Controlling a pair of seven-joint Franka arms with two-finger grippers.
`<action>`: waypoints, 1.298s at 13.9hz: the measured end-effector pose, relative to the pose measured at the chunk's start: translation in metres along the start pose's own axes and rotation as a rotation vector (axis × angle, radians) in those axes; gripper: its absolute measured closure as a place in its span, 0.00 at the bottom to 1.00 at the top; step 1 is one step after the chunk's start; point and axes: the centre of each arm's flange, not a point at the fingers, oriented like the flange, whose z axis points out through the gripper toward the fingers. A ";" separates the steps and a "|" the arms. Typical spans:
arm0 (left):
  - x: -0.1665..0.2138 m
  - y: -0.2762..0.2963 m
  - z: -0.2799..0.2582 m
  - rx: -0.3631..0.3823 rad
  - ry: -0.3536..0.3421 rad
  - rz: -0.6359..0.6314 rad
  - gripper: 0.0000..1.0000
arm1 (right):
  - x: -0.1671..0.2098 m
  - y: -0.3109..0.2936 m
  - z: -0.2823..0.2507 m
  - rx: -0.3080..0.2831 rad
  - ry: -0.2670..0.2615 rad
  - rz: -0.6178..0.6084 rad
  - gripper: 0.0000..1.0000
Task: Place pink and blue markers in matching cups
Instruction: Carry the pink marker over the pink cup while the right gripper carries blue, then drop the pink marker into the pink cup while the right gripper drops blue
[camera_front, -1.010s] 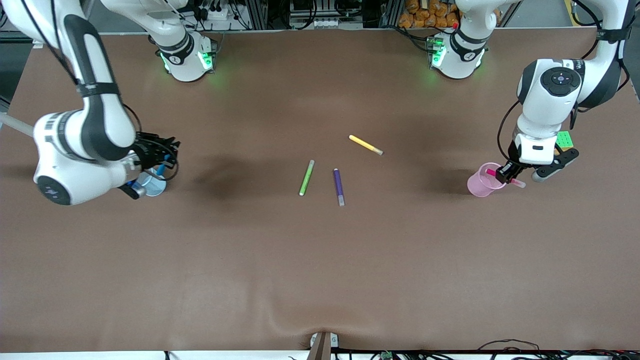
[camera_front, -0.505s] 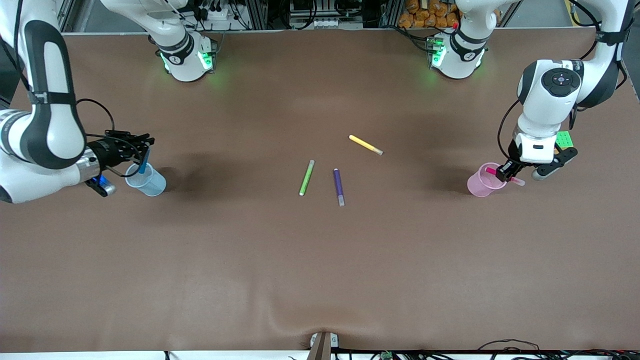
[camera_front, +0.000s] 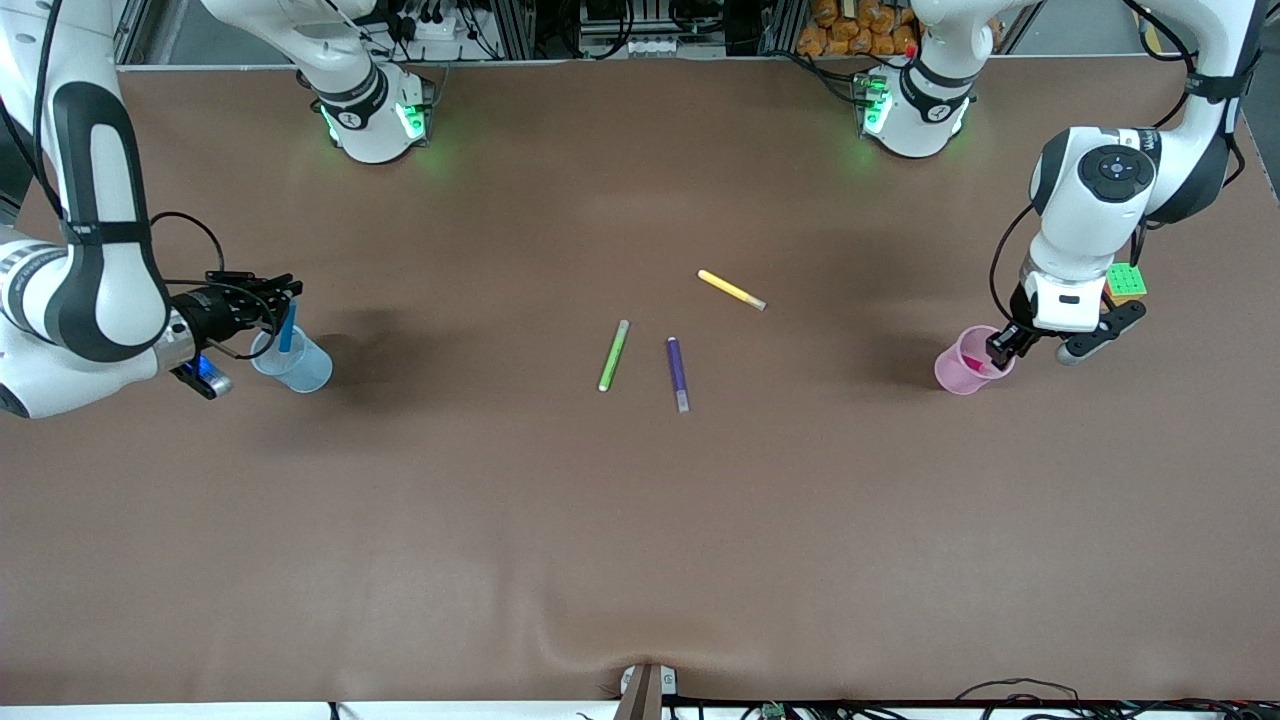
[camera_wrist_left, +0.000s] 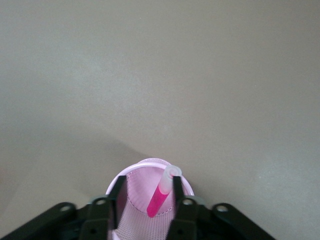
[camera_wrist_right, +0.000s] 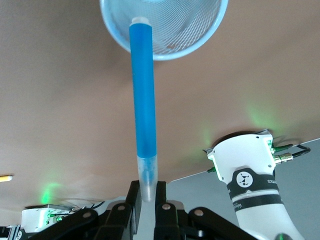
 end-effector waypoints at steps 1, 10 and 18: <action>0.002 0.001 -0.001 -0.003 0.004 -0.001 0.38 | 0.003 0.004 0.000 0.003 -0.001 0.003 0.85; 0.034 0.037 -0.039 0.056 0.010 0.027 0.00 | 0.036 0.019 0.005 0.024 0.036 0.018 0.85; 0.036 0.097 -0.083 0.083 -0.106 0.006 0.00 | 0.052 0.026 0.008 0.033 0.054 -0.001 0.58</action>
